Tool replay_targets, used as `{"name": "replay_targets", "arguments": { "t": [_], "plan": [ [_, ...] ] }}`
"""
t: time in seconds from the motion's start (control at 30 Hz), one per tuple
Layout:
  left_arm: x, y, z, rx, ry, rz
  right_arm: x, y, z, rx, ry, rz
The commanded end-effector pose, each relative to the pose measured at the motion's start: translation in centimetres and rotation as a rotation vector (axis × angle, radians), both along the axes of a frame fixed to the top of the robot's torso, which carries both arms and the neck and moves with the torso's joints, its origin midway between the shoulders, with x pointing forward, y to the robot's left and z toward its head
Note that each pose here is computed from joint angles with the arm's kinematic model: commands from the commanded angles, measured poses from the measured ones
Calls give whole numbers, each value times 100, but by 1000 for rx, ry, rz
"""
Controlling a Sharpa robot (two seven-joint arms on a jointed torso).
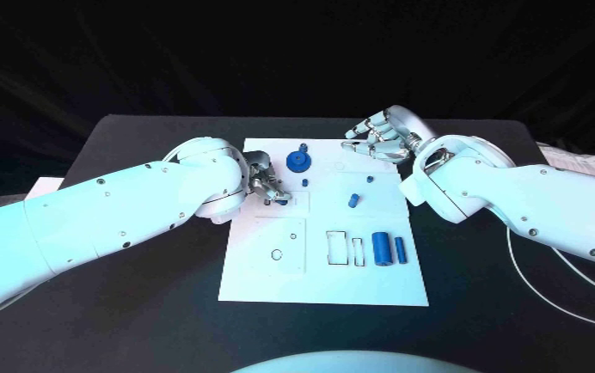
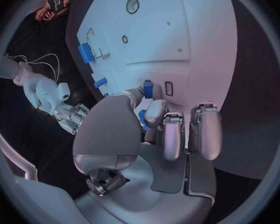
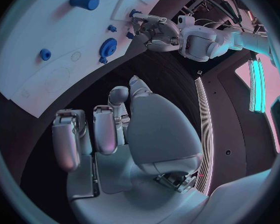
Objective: Assemble the parts on the task board
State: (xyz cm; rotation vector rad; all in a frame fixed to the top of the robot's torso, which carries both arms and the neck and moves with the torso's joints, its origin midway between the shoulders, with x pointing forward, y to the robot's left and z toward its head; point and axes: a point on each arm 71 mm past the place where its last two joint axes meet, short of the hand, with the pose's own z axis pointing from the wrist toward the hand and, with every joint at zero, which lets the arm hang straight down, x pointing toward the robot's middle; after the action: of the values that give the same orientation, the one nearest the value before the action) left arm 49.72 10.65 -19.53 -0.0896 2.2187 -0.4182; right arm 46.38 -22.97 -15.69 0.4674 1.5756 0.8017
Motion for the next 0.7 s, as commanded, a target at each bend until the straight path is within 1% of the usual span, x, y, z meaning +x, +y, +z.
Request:
{"name": "replay_targets", "arguments": {
  "t": [0.03,0.4,0.7],
  "plan": [
    [1,-12,17,5,-39,-12,-5,20,-10,-15,1,18],
    [-10,-1,12,16,-38,-18,-8,26,-14,-15,3,20],
    [-41,-11,-24,67,10,-64,-9,26,-16,-16,6,22]
  ]
}}
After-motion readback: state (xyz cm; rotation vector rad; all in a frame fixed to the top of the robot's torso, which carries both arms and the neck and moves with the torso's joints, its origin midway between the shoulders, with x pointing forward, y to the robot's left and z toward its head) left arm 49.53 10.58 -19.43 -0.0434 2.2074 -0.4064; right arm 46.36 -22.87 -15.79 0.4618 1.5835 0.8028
